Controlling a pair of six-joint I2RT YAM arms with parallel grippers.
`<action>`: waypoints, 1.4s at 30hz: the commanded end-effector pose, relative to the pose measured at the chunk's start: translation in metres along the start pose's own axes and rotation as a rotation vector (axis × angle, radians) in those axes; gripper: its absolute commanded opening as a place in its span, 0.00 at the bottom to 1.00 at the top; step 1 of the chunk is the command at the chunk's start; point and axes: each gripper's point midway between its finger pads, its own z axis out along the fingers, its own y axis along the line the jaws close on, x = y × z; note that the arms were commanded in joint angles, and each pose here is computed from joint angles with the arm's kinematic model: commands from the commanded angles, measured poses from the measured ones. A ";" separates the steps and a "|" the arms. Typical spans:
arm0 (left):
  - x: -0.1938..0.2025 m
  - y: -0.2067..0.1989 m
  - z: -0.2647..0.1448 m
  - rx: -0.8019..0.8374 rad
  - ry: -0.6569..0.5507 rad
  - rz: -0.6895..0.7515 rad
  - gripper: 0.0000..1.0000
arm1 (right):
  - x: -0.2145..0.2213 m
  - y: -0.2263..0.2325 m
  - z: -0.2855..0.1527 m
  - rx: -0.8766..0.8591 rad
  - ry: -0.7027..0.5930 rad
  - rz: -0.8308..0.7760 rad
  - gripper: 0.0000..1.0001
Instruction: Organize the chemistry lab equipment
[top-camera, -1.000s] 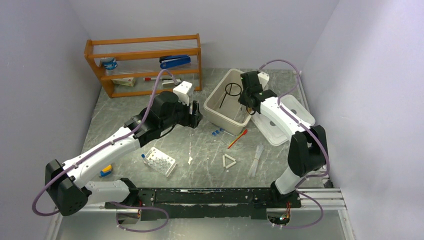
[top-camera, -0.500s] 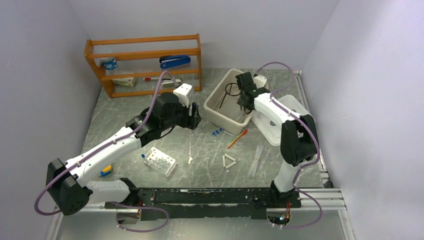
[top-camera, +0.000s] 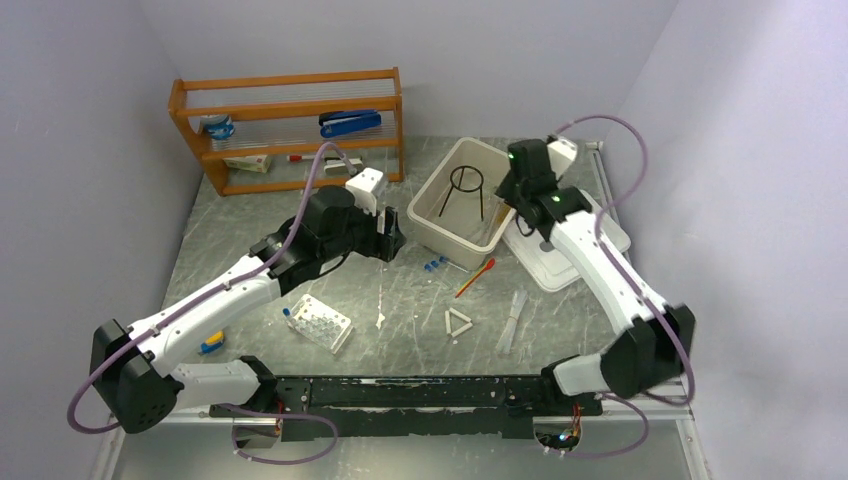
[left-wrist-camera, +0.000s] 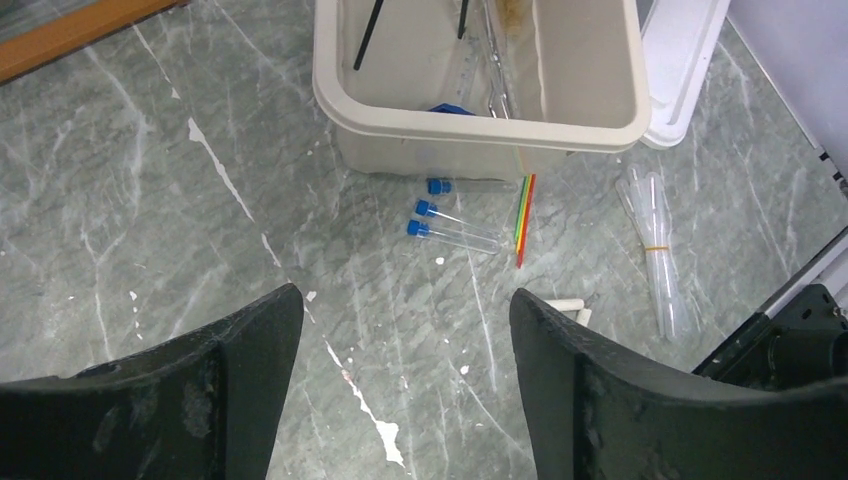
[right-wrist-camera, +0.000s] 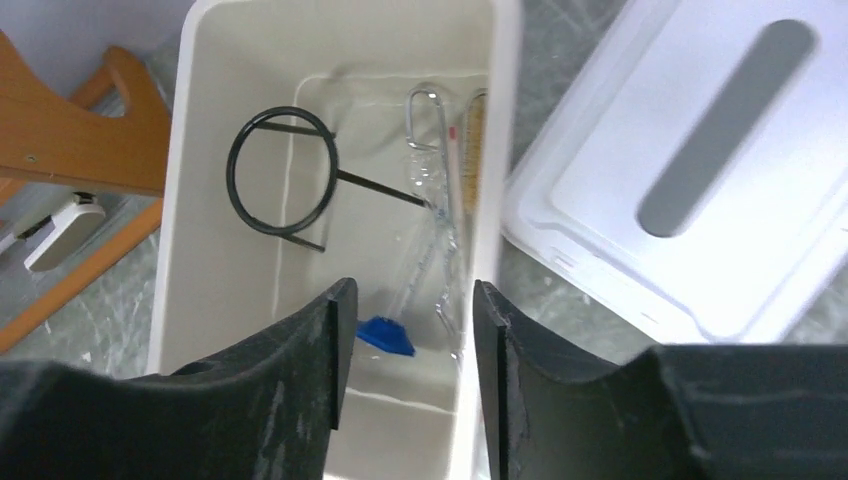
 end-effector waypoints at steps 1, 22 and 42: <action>-0.013 -0.011 -0.008 0.064 -0.058 -0.016 0.82 | 0.014 -0.061 -0.029 0.143 0.002 -0.018 0.52; -0.016 -0.013 -0.007 0.077 -0.061 0.008 0.90 | 0.221 -0.157 -0.047 0.182 0.452 0.116 0.67; -0.018 -0.011 -0.007 0.060 -0.070 -0.006 0.88 | 0.197 -0.156 -0.035 0.211 0.361 0.059 0.20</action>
